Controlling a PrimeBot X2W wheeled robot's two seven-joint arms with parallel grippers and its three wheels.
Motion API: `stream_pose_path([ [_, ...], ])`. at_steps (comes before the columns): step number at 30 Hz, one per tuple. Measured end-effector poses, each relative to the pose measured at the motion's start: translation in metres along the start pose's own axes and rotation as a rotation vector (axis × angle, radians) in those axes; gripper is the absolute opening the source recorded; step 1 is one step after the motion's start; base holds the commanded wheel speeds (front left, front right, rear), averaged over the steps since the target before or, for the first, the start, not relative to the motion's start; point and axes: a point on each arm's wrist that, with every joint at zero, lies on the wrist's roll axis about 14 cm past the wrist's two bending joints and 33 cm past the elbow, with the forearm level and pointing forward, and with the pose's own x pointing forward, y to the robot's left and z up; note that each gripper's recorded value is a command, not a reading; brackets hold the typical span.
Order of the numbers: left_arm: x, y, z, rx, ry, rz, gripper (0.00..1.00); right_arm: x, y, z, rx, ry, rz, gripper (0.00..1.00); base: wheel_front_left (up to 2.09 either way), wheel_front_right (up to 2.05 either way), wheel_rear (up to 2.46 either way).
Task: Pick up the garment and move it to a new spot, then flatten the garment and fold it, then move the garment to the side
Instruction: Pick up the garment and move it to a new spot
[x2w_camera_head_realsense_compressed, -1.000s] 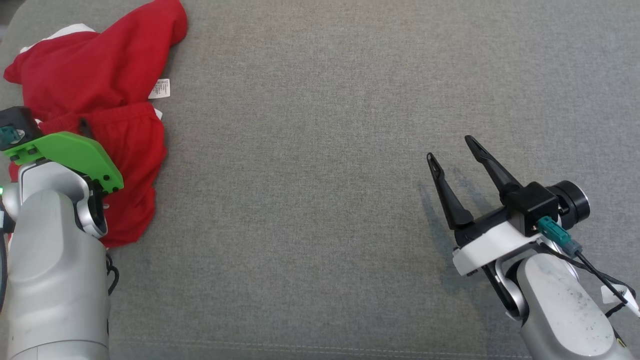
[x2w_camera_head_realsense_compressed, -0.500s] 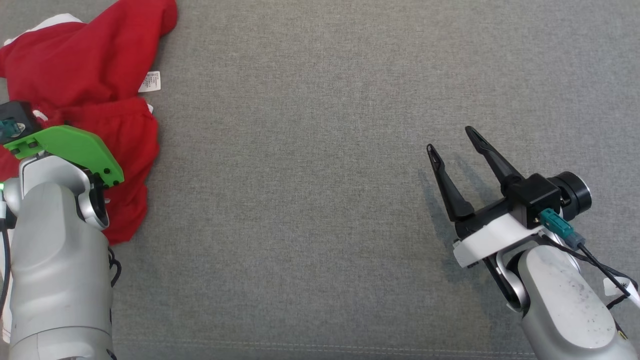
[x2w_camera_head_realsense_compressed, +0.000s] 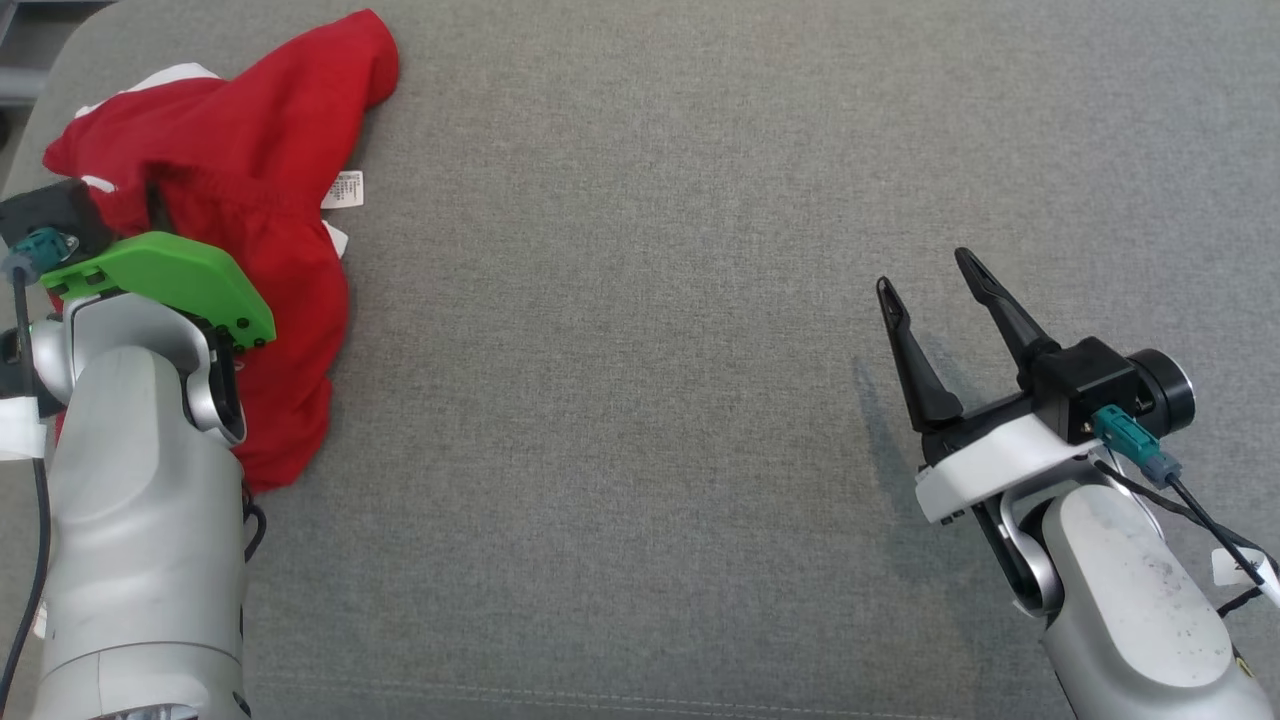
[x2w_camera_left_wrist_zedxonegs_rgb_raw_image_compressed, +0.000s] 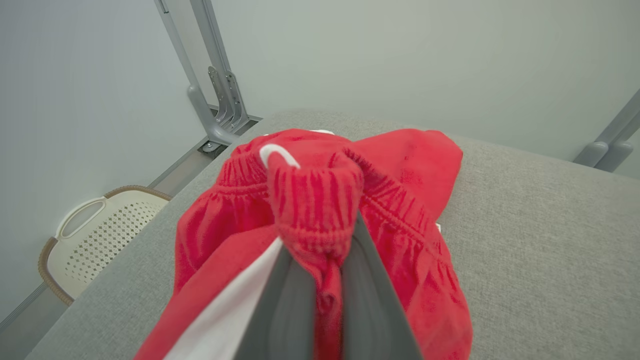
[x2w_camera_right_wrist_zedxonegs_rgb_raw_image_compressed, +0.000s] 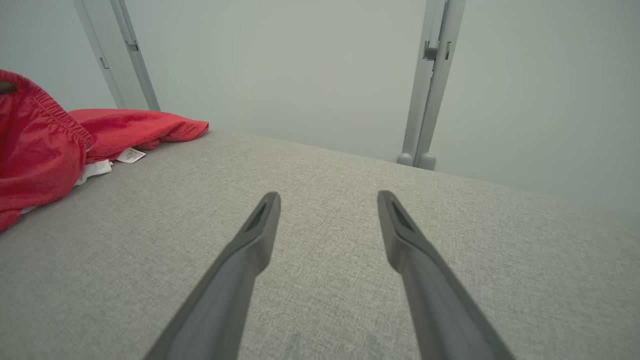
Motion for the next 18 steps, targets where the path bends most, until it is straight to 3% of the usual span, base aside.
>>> stream_pose_path([
  [10, -0.021, -0.030, 0.065, -0.017, -0.216, -0.157, 0.00, -0.006, 0.009, 0.031, 0.015, -0.063, -0.011, 1.00, 0.00, 0.00, 0.00],
  [18, -0.049, -0.090, 0.097, -0.113, -0.280, -0.401, 0.00, -0.030, 0.011, 0.047, 0.005, -0.085, -0.044, 1.00, 0.00, 0.00, 0.00],
])
